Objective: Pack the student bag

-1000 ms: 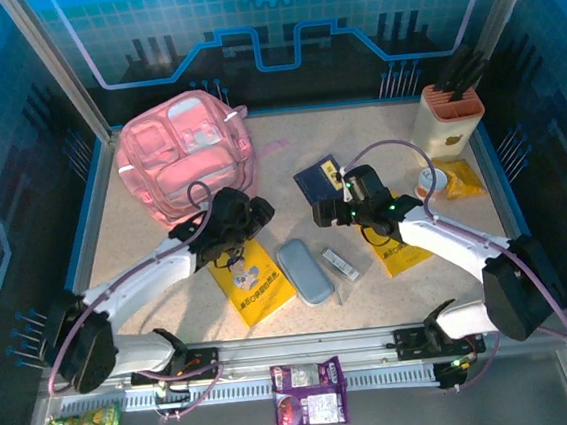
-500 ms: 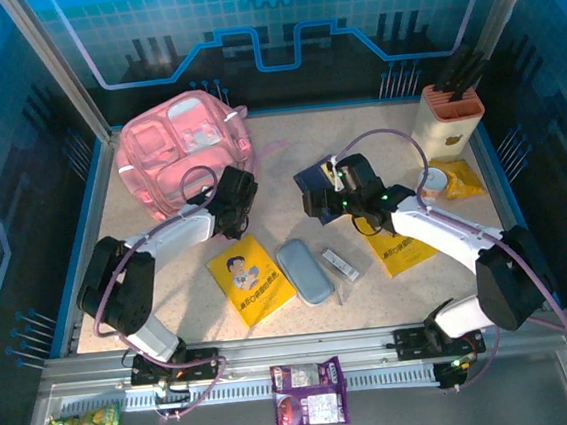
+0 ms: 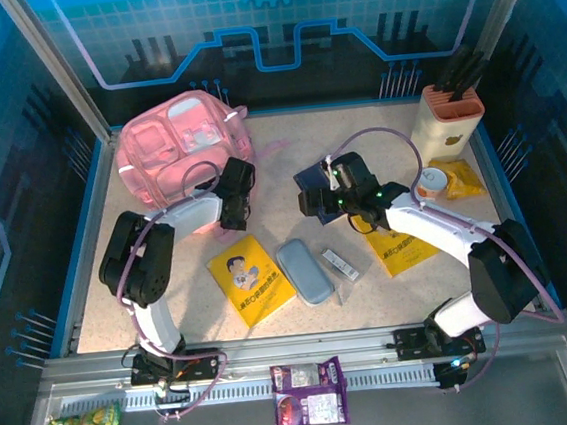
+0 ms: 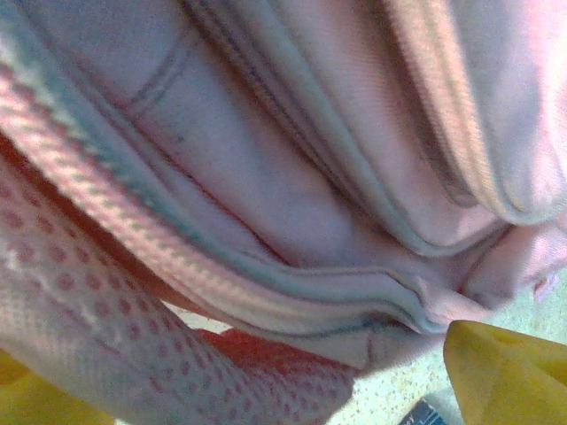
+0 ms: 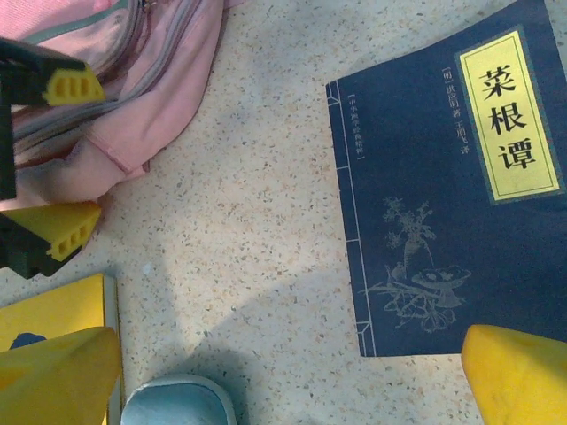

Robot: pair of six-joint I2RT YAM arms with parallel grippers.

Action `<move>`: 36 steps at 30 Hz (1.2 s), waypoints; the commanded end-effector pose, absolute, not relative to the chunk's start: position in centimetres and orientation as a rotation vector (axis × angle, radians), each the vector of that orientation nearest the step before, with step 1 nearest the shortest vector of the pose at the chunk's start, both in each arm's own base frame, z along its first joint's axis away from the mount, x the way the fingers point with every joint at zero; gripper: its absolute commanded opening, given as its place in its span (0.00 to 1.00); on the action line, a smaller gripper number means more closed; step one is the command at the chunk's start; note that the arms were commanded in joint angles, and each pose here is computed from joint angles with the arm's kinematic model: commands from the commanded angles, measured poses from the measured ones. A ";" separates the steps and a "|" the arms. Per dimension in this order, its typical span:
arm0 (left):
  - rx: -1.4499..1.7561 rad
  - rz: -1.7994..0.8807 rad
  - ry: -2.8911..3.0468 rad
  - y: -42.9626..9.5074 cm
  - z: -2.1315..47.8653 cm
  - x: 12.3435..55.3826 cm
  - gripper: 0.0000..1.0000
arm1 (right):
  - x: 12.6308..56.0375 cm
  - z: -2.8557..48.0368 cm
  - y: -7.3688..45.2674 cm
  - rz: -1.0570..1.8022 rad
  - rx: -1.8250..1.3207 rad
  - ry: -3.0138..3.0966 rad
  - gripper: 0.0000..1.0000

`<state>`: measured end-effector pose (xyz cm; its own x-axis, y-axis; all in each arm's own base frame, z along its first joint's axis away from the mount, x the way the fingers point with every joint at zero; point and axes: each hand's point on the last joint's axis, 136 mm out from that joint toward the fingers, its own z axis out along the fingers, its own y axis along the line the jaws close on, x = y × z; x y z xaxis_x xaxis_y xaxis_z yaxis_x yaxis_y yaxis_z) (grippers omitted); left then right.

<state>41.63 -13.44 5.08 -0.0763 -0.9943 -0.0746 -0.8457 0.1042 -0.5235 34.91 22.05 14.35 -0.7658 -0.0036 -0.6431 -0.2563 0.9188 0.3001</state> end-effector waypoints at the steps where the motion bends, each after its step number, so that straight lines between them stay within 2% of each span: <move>1: -1.817 -0.463 1.962 -12.9 5.2 42.1 0.80 | 35.1 14.8 22.8 0.483 -0.212 2.396 1.00; 11: -1.638 -0.530 2.062 -13.7 6.5 42.9 0.22 | 35.3 15.0 22.2 0.436 -0.206 2.384 1.00; 17: -1.459 -0.587 2.145 -14.5 8.6 43.0 0.00 | 35.7 15.5 21.8 0.416 -0.208 2.382 1.00; 24: -1.090 -0.656 2.324 -15.8 12.2 41.2 0.00 | 35.5 16.1 21.6 0.393 -0.234 2.385 1.00; 32: -0.641 -0.680 2.531 -15.7 15.0 35.2 0.00 | 33.5 16.1 23.7 0.486 -0.283 2.451 1.00; 36: -0.601 -0.611 2.560 -13.4 15.1 31.5 0.00 | 32.7 16.3 25.4 0.495 -0.324 2.464 1.00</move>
